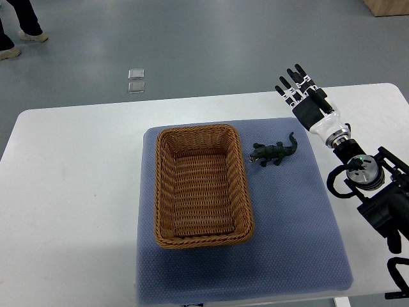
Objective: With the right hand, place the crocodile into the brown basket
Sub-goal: 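Move the right hand over the green toy crocodile beside the basket, then lower the right hand and close its fingers around the crocodile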
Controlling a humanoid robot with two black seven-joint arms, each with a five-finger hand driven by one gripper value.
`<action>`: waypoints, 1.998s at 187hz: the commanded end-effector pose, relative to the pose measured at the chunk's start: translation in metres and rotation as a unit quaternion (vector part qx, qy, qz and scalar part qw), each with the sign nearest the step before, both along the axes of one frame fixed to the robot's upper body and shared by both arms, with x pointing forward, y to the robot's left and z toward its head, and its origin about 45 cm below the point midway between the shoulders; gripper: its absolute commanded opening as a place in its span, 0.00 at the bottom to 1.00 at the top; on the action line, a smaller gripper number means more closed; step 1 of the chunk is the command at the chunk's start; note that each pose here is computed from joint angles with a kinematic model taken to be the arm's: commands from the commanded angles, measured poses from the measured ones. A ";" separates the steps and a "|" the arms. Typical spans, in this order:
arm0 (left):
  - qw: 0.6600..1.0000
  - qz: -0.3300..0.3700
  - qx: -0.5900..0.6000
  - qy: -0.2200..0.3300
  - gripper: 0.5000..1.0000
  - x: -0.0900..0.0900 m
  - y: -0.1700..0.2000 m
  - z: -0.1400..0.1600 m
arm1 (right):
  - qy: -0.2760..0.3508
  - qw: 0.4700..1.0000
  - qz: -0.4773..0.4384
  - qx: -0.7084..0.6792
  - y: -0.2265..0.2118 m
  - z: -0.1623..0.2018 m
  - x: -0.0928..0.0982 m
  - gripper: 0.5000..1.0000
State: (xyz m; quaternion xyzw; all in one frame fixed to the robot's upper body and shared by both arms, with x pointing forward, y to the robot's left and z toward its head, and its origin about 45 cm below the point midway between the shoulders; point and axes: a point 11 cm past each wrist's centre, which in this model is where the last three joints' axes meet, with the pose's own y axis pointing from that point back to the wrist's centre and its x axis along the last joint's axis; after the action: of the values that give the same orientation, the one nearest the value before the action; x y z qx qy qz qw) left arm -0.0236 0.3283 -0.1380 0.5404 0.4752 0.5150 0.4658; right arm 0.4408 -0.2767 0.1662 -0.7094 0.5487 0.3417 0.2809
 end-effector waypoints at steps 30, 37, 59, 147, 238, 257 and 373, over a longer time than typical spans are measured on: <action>1.000 0.001 0.000 0.000 1.00 0.000 0.000 0.000 | -0.009 1.000 0.014 -0.012 0.002 0.004 0.001 0.86; 1.000 0.001 0.000 0.000 1.00 0.000 0.000 0.000 | -0.012 1.000 0.017 -0.015 0.002 0.005 0.001 0.86; 1.000 0.001 0.000 0.000 1.00 0.000 0.000 0.000 | -0.021 0.996 0.053 -0.067 0.011 0.004 0.000 0.86; 1.000 0.002 0.004 -0.004 1.00 0.005 0.001 0.000 | -0.121 0.788 0.269 -0.541 -0.010 0.081 0.021 0.86; 1.000 0.002 0.002 -0.004 1.00 0.005 0.000 0.000 | -0.151 0.407 0.390 -0.812 0.031 0.069 0.016 0.85; 1.000 0.002 0.002 -0.004 1.00 0.005 0.000 0.000 | -0.148 0.405 0.392 -0.812 0.032 0.063 0.014 0.85; 1.000 0.001 -0.002 -0.004 1.00 0.005 -0.001 0.000 | -0.139 0.395 0.399 -0.816 0.031 0.022 -0.001 0.80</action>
State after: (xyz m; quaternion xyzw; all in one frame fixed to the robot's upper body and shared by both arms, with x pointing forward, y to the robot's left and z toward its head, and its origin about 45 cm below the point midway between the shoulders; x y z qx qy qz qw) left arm -0.0188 0.3272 -0.1381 0.5370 0.4745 0.5174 0.4677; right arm 0.4408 -0.2464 0.1909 -0.7771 0.1747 -0.2971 -0.5267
